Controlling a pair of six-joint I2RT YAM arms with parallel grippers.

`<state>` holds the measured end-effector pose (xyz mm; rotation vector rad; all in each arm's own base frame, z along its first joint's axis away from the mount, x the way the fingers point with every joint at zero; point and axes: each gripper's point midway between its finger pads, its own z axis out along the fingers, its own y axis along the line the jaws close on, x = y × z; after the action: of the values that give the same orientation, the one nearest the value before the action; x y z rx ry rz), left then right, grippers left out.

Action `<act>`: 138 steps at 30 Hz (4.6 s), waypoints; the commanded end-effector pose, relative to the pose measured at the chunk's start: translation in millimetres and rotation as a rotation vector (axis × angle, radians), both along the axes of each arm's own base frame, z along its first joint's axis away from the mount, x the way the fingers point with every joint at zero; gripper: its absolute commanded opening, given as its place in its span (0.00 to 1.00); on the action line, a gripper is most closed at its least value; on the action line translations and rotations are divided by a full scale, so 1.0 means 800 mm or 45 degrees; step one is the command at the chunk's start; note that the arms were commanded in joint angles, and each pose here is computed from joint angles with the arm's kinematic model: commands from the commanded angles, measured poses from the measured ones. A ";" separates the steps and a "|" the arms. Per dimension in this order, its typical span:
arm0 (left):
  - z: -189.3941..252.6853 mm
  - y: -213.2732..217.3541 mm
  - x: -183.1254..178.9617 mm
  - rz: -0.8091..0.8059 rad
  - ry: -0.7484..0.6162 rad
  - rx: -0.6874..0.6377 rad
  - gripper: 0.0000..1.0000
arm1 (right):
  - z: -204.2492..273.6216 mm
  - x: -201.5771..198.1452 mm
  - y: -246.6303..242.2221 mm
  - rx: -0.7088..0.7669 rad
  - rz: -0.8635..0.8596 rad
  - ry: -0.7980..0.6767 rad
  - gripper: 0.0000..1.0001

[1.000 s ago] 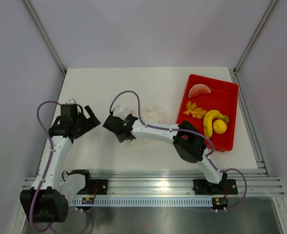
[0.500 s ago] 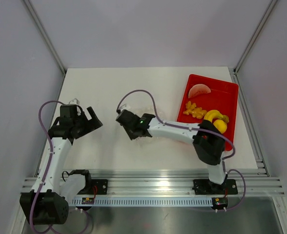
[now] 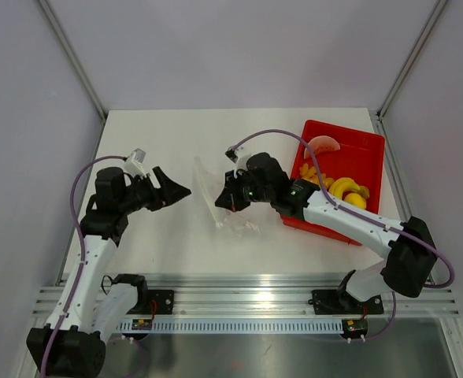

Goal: Place the food in the zip-top bag and seal the zipper
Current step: Open the zipper of the food storage bag.

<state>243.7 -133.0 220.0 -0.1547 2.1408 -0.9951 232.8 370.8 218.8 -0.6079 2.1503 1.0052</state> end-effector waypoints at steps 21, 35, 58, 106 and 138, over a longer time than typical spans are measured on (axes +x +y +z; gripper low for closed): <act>0.032 -0.051 0.019 -0.185 -0.039 -0.262 0.34 | 0.023 -0.029 0.027 0.251 0.175 0.120 0.00; 0.024 -0.017 0.048 0.126 0.141 -0.120 0.00 | 0.034 0.011 -0.030 -0.289 -0.250 -0.198 0.73; 0.042 -0.005 0.041 0.312 0.328 -0.147 0.00 | 0.050 -0.014 0.087 -0.482 -0.201 -0.456 0.64; 0.032 -0.015 0.032 0.256 0.367 -0.198 0.00 | 0.032 0.006 0.111 -0.457 -0.326 -0.478 0.44; 0.049 -0.059 0.018 -0.250 0.085 -0.076 0.39 | 0.044 0.024 0.057 -0.041 -0.412 -0.107 0.00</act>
<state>267.0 -165.5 237.4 -0.1753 2.3112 -1.1032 260.3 401.6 229.0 -0.3187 2.1614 0.6183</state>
